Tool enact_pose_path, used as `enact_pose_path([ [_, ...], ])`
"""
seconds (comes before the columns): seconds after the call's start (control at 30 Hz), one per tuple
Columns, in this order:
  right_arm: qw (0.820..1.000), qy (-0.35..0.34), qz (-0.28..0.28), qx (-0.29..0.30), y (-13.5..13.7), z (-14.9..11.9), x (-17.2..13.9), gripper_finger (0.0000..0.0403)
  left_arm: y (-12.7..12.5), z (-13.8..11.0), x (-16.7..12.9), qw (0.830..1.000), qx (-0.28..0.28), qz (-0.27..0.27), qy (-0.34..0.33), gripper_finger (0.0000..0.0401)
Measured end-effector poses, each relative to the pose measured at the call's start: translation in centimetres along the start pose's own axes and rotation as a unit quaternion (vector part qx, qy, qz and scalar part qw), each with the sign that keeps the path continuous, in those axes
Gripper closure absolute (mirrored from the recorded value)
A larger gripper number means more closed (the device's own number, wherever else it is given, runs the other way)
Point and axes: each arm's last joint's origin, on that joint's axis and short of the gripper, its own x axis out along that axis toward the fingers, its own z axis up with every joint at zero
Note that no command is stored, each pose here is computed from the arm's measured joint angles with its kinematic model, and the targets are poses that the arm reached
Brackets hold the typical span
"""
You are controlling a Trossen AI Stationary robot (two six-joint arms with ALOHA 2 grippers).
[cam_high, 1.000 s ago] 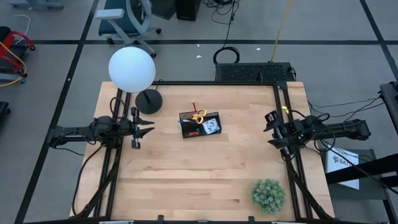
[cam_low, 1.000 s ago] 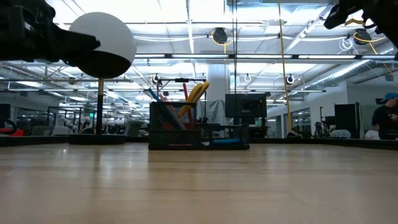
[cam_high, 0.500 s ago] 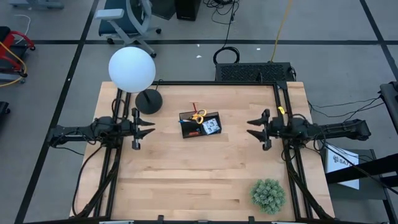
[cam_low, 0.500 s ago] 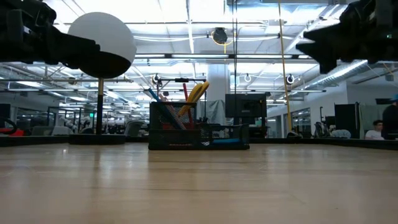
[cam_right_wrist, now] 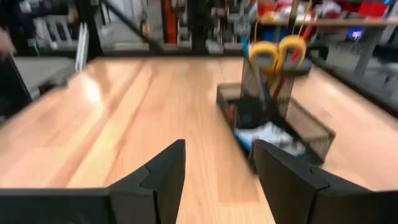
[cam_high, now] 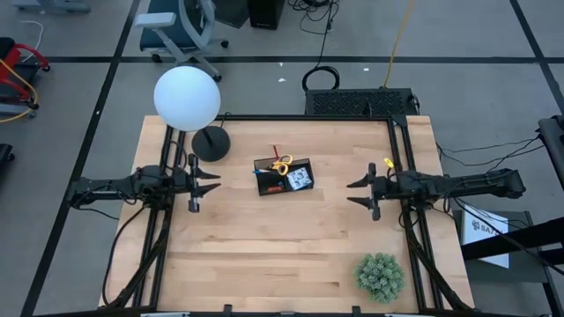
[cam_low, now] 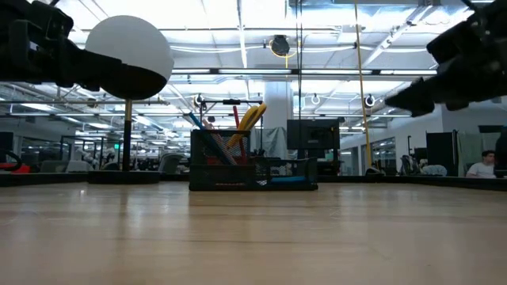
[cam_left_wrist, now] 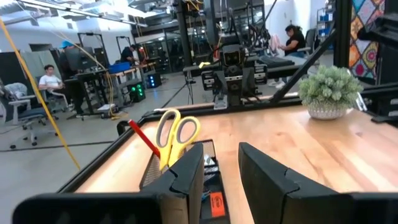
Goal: Pick and place office supplies into organizer
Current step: Return to Home Position
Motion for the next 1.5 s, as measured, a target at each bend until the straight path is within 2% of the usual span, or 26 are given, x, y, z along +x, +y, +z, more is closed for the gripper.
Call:
enact_pose_path([
  [0.33, 0.999, 0.031, -0.001, -0.013, -0.02, -0.60, -0.02, 0.0216, -0.08, -0.20, -0.01, 0.999, 0.038, -0.005, 0.014, 0.0293],
  [0.6, 0.998, 0.058, 0.001, -0.020, -0.02, -1.10, 0.15, 0.0216, -0.08, -0.23, -0.01, 1.000, 0.025, -0.006, 0.015, 0.0293],
  [1.5, 0.998, 0.057, 0.001, -0.019, -0.02, -1.06, 0.17, 0.0216, -0.04, 0.05, 0.01, 1.000, 0.027, -0.002, -0.003, 0.0293],
])
